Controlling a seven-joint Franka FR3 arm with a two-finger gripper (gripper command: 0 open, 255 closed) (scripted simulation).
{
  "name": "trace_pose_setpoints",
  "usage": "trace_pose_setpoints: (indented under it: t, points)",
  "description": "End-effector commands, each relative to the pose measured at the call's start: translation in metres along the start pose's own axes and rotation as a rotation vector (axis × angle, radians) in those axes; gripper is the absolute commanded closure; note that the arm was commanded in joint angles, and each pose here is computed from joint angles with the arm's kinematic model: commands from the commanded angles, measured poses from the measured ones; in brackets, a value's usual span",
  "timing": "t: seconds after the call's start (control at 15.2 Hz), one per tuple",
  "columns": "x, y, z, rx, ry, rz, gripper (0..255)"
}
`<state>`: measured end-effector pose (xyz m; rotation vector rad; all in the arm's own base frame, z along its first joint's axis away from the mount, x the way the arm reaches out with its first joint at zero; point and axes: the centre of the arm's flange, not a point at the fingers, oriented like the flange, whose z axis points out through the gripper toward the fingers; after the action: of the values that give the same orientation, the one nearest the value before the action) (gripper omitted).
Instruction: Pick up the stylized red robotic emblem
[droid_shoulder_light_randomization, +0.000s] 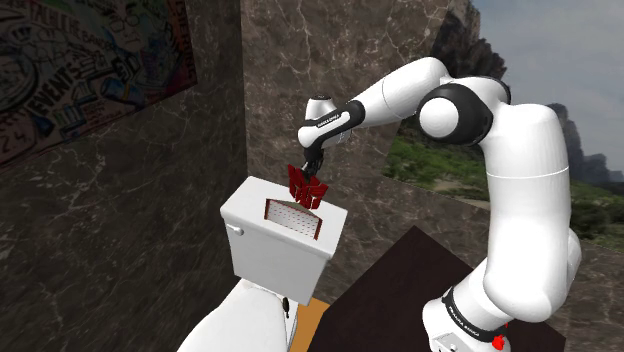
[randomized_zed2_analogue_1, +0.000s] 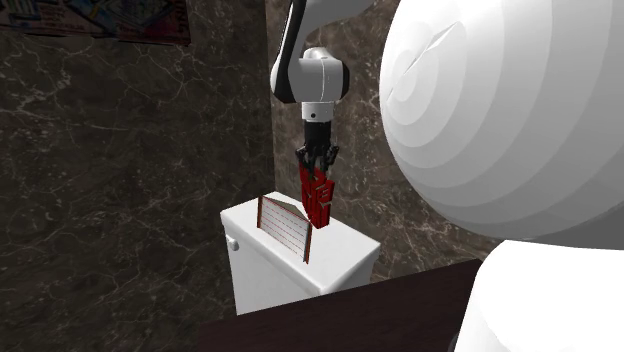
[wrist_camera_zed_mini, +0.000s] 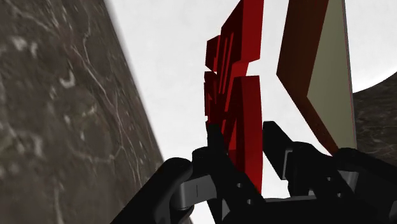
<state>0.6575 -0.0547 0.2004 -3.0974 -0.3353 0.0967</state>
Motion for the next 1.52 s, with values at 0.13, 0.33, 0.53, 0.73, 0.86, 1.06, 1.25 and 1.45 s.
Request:
trace_pose_setpoints:
  t: [0.13, 0.33, 0.53, 0.73, 0.86, 1.06, 1.25, 1.45]
  points:
    - [0.0, 0.0, 0.001, 0.0, 0.0, 0.0, 255]
    - [0.0, 0.0, 0.001, 0.0, 0.0, 0.0, 255]
    - [0.0, 0.0, -0.005, 0.0, 0.0, 0.0, 255]
    - [-0.001, -0.001, -0.021, 0.0, 0.0, 0.0, 255]
    - [-0.001, -0.001, -0.032, 0.0, 0.0, 0.0, 255]
    - [-0.002, -0.002, -0.048, 0.0, 0.0, 0.0, 255]
    - [-0.003, -0.002, -0.063, 0.0, 0.0, 0.0, 255]
    - [-0.004, -0.003, -0.079, 0.0, 0.0, 0.0, 255]
